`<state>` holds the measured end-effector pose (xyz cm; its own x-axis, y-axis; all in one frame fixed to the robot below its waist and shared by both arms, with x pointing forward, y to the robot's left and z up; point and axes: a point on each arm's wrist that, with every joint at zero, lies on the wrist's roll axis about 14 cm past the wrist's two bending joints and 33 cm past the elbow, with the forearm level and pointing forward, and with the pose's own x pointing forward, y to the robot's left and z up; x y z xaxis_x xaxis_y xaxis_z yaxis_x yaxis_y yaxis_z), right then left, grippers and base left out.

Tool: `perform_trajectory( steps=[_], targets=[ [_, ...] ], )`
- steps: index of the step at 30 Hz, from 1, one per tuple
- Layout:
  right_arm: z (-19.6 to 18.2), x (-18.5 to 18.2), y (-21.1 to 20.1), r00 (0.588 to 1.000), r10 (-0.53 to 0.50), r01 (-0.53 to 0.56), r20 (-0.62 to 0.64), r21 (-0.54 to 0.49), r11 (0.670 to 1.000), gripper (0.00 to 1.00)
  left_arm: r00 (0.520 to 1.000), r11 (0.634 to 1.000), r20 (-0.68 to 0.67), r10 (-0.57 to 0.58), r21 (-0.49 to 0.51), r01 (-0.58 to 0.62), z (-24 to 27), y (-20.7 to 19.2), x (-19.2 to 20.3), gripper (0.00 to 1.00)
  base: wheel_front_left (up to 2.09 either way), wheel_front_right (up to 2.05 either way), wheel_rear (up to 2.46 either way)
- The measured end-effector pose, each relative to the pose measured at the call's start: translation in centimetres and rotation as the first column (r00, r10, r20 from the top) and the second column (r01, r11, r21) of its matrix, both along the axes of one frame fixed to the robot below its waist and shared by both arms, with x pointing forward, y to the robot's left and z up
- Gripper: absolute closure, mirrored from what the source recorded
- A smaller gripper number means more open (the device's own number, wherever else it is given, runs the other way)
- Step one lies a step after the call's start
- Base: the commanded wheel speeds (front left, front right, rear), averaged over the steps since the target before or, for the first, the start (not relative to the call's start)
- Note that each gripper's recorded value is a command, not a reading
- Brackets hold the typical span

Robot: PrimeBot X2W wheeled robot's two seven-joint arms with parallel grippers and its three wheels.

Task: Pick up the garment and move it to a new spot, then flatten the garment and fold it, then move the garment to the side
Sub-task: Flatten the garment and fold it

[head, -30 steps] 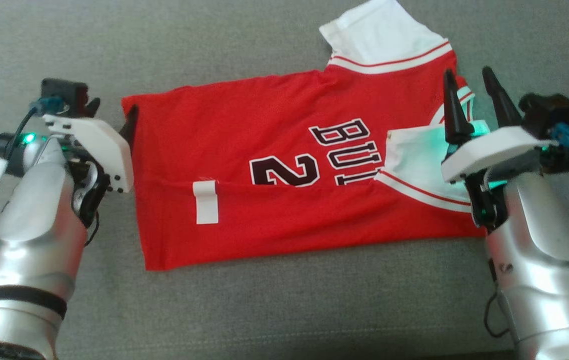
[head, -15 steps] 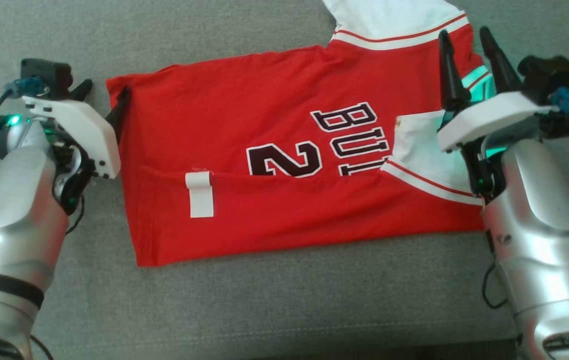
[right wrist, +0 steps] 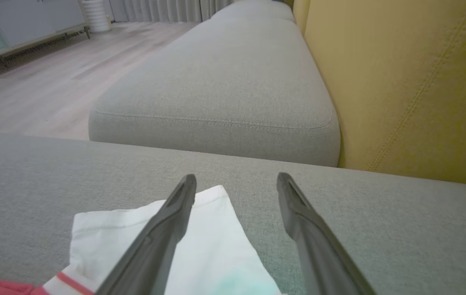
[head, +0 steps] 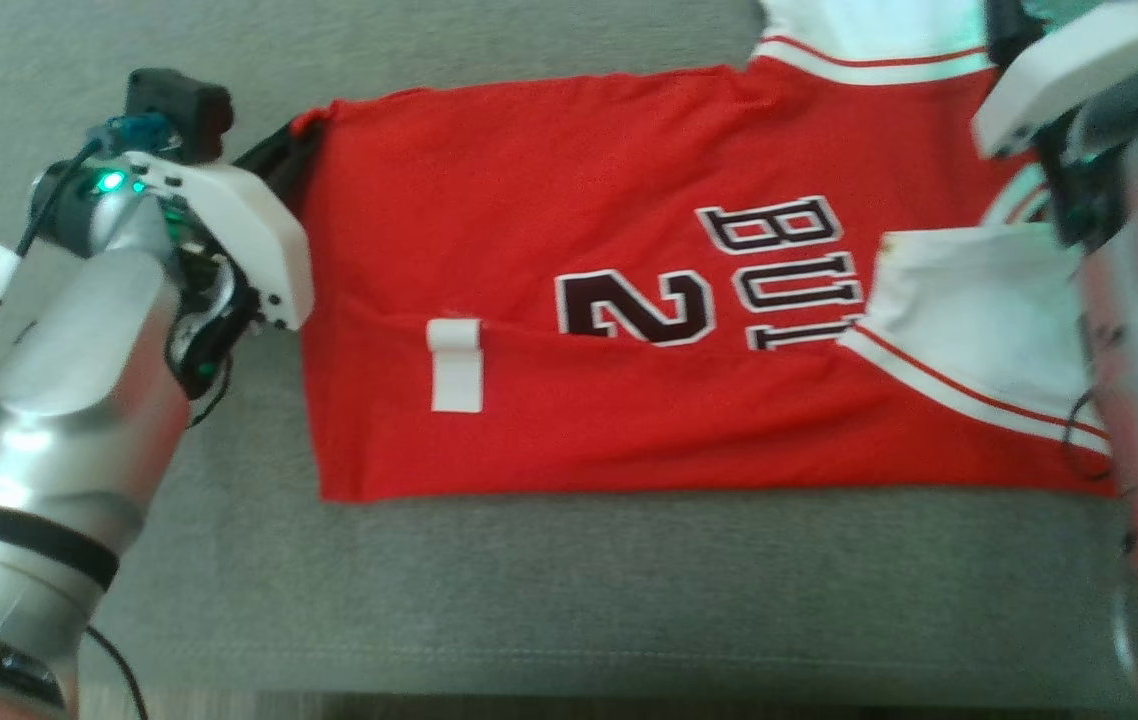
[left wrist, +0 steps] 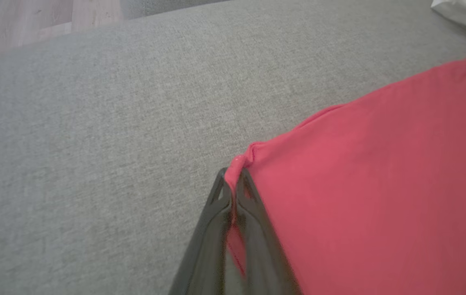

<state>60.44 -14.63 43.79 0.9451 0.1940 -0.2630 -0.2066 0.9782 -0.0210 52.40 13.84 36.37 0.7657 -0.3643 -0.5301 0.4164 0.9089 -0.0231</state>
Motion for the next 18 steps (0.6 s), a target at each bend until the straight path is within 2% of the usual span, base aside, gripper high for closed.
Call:
perform_trajectory(
  steps=[9,14,18],
  targets=[
    [-3.8,3.5,0.0,0.984,-0.006,-0.014,-0.179,-0.106,0.994,0.0,0.999,0.999,0.046,0.003,-0.04,-0.001,0.6,0.0,-0.9,1.0,0.0,0.0,0.0],
    [-7.3,4.0,1.1,0.949,0.003,-0.053,-0.314,-0.152,0.987,0.0,0.999,0.998,0.046,0.02,-0.054,-0.018,0.2,0.4,-1.2,1.0,0.0,0.0,0.0],
    [-8.5,4.4,1.4,0.931,0.003,-0.073,-0.366,-0.179,0.981,0.0,0.998,0.998,0.051,0.021,-0.056,-0.018,0.0,0.5,-1.2,1.0,0.0,0.0,0.0]
  ],
)
